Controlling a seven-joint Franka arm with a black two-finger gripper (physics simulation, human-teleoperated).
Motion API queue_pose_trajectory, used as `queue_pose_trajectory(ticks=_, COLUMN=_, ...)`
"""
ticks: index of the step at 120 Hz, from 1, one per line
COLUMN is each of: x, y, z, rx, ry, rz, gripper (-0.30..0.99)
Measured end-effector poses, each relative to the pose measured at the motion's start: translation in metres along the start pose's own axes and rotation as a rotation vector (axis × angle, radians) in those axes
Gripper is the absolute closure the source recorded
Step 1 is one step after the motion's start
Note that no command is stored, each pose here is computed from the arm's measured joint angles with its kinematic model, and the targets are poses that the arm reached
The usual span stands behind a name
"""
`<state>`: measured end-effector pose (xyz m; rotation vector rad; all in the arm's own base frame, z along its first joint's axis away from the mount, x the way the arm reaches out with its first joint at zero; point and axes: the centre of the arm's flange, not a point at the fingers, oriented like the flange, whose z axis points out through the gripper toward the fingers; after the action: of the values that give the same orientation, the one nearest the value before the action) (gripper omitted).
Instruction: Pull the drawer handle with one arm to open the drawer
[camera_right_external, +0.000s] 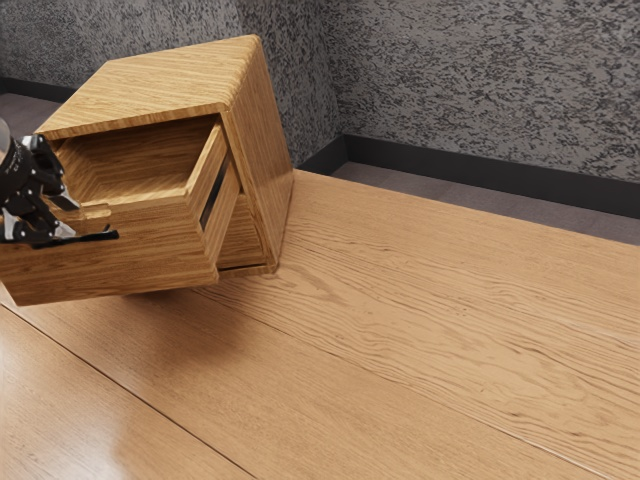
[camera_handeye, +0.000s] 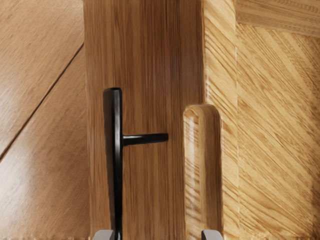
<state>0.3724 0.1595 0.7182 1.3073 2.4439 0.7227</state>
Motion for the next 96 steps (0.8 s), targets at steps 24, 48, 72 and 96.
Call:
queue_pose_trajectory(ticks=24, x=-0.034, y=0.057, z=-0.132, rx=0.019, ry=-0.059, rz=0.089, gripper=0.24)
queue_pose_trajectory(ticks=48, x=-0.127, y=-0.008, z=-0.077, rx=0.371, ry=-0.124, rz=0.345, gripper=0.09)
queue_pose_trajectory(ticks=72, x=-0.144, y=-0.034, z=-0.024, rx=0.506, ry=-0.103, rz=0.427, gripper=0.04)
queue_pose_trajectory(ticks=96, x=-0.142, y=-0.039, z=-0.001, rx=0.513, ry=-0.101, rz=0.443, gripper=0.01)
